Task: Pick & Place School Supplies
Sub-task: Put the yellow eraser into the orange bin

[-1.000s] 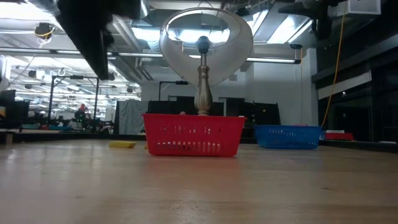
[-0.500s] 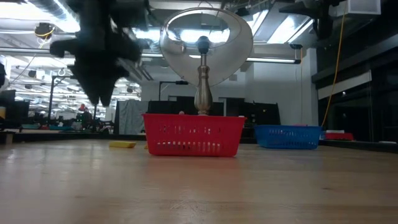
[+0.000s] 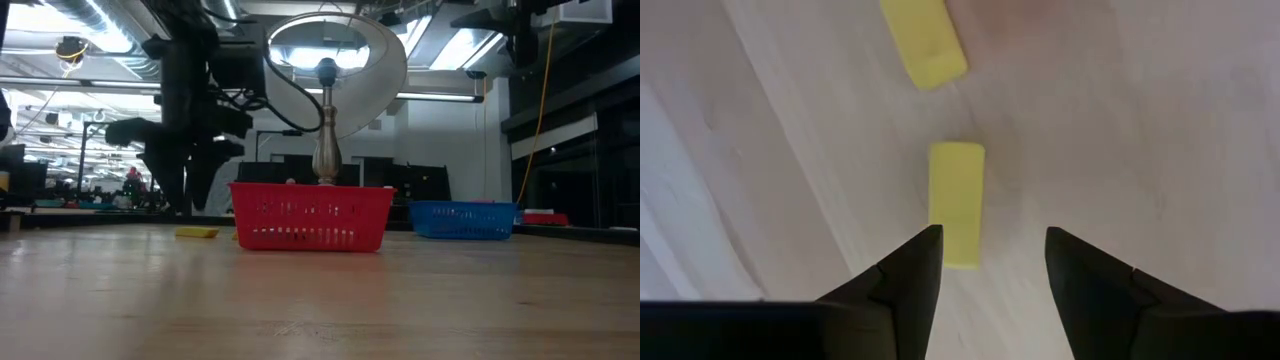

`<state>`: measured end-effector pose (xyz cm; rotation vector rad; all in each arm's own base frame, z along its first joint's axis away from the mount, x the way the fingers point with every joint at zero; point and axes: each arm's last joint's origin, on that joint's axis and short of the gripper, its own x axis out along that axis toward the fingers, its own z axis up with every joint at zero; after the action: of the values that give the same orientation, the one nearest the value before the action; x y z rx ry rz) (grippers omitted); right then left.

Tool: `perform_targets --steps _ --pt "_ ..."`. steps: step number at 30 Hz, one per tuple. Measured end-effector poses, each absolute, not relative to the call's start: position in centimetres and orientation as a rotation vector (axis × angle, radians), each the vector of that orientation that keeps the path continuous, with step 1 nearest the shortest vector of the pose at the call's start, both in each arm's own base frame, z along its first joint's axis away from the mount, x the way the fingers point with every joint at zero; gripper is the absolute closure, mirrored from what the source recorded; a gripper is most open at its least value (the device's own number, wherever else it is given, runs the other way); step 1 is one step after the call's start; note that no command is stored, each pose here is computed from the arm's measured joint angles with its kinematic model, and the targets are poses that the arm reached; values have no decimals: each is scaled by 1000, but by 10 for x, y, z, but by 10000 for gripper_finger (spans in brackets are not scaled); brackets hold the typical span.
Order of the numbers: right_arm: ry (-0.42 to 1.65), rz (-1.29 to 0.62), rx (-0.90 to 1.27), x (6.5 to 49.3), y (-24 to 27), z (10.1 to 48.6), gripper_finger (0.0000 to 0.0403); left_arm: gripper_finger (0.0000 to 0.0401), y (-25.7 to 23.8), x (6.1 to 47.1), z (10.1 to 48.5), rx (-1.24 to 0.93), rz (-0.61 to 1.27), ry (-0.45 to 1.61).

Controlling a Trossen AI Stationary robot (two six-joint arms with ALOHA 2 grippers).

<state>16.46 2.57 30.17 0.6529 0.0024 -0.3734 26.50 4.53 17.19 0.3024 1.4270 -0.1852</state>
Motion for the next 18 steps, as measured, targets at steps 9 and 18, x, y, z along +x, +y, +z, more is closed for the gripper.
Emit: perform_targets --steps 9,18 --pt "13 -386 649 164 25 300 247 225 51 273 160 320 -197 1421" --pt "13 -385 657 164 25 300 247 239 55 278 141 307 -214 1459"
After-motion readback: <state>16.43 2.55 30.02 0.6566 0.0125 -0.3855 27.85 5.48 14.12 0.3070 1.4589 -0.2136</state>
